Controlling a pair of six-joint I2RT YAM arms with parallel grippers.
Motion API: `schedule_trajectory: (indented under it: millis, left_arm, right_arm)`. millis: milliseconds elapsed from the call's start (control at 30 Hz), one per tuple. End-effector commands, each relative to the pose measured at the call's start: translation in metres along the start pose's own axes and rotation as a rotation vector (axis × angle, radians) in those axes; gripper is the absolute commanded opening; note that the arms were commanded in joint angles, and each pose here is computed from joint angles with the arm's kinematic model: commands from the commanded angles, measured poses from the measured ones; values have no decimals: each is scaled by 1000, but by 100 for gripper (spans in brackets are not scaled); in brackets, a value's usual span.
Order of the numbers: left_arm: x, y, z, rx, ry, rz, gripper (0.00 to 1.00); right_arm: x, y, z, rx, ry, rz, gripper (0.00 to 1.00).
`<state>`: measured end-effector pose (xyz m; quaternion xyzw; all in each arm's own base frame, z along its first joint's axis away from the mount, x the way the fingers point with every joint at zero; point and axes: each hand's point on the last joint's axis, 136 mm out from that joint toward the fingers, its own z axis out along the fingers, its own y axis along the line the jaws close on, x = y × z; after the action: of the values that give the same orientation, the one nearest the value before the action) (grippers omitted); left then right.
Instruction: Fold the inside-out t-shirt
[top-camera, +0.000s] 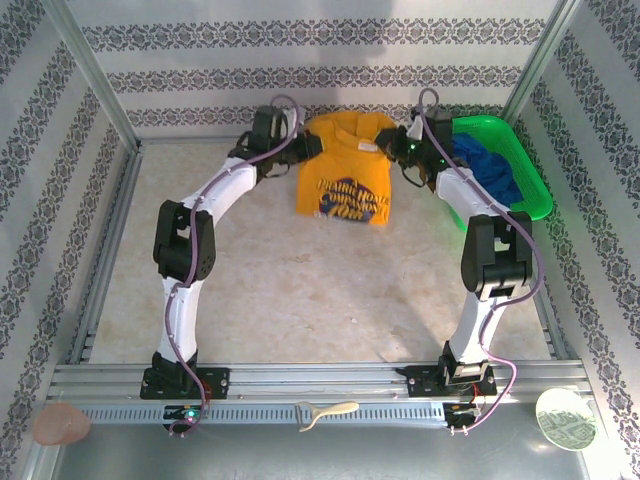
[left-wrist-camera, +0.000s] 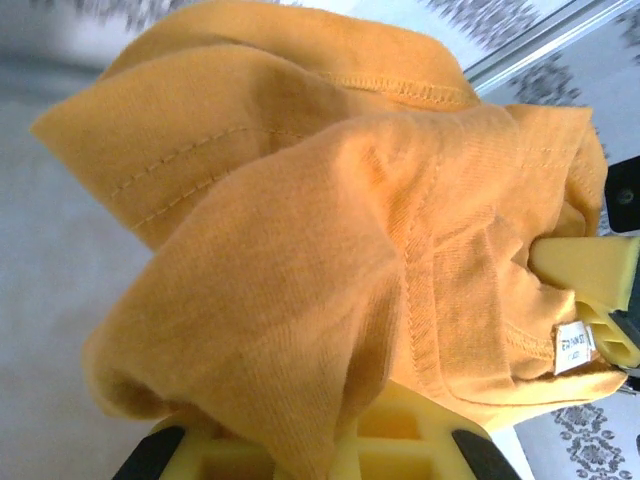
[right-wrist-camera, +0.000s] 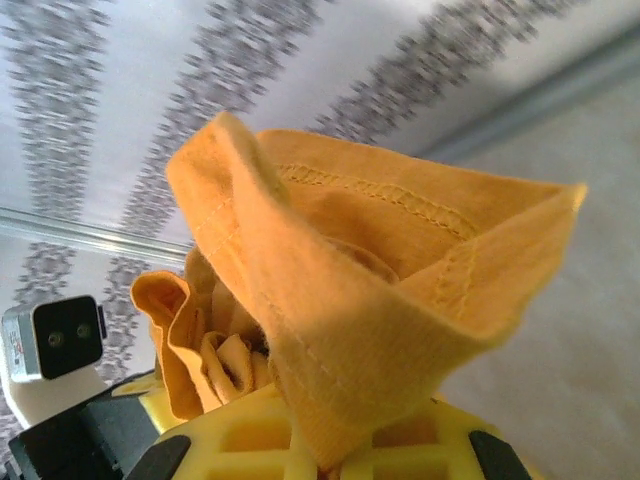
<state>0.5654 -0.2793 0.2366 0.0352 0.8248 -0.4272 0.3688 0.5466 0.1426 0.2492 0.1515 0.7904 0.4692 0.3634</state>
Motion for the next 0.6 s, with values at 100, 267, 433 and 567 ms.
schedule_trajectory:
  millis: [100, 267, 433, 567]
  left_arm:
    - [-1, -47, -31, 93, -28, 166, 0]
    - [88, -15, -37, 85, -9, 99, 0]
    - [175, 8, -55, 60, 12, 29, 0]
    - [190, 7, -68, 68, -15, 7, 0]
  right_arm:
    - [0, 50, -39, -84, -47, -114, 0]
    - [87, -3, -47, -22, 25, -92, 0]
    - [180, -72, -73, 54, 71, 3, 0]
    - [198, -79, -92, 61, 72, 11, 0]
